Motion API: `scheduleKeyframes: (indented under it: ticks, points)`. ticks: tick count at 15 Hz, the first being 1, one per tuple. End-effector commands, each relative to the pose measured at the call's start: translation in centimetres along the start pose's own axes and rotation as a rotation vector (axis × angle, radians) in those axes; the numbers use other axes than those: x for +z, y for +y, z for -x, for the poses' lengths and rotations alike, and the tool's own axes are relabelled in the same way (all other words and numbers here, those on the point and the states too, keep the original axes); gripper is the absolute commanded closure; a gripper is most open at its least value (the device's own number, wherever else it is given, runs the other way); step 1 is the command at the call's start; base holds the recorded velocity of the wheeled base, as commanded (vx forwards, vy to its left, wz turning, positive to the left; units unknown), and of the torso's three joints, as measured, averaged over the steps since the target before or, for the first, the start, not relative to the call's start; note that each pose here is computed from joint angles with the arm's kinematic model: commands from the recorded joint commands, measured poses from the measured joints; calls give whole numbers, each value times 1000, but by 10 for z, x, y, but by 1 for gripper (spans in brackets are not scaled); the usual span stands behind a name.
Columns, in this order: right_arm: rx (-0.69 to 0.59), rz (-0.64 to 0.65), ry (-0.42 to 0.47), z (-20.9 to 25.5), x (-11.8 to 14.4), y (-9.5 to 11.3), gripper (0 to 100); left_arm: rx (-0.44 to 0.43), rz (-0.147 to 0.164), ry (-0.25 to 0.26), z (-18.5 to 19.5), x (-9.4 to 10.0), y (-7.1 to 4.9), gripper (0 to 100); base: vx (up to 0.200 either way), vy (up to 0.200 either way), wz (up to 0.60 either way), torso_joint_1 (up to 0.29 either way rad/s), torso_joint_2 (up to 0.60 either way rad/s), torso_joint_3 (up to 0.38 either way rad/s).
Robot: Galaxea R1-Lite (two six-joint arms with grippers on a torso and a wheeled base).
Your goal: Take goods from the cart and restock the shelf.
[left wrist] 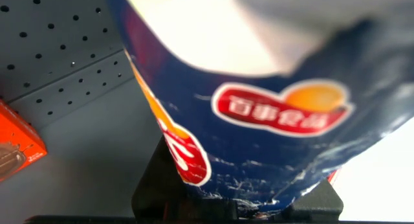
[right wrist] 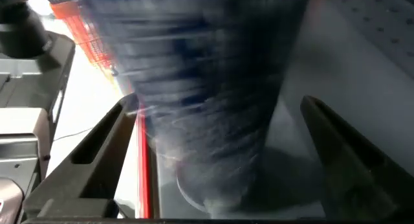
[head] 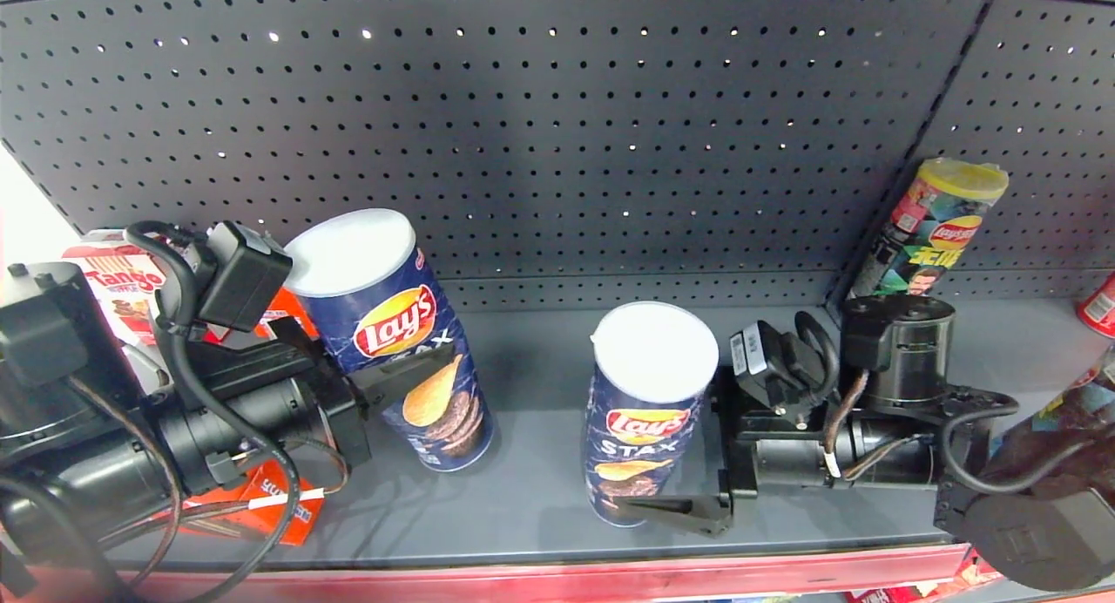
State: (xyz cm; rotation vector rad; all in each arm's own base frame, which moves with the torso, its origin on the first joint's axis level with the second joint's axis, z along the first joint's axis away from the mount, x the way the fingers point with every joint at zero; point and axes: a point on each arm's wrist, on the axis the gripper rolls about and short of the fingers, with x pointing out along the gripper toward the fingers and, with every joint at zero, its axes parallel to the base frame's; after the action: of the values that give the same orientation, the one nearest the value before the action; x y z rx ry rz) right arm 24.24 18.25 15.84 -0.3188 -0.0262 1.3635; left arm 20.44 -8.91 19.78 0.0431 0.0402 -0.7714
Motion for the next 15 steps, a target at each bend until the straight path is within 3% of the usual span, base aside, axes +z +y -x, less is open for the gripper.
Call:
scheduleKeyframes:
  ticks: [1,9,13,15]
  points:
    - [-23,30,-26,15,15,9,0,-1,0,-1,0,0,0,100,0,0,0,0,0,0]
    - [-221,80,-86,77,60,26,0,-12,-3,-7,-1,2,-2,100,0,0,0,0,0,0]
    - [-357,108,-92,126,94,62,0,-13,-7,-12,0,2,-3,100,0,0,0,0,0,0]
    - [-496,125,-97,155,108,86,0,-13,-5,-9,1,2,-3,100,0,0,0,0,0,0]
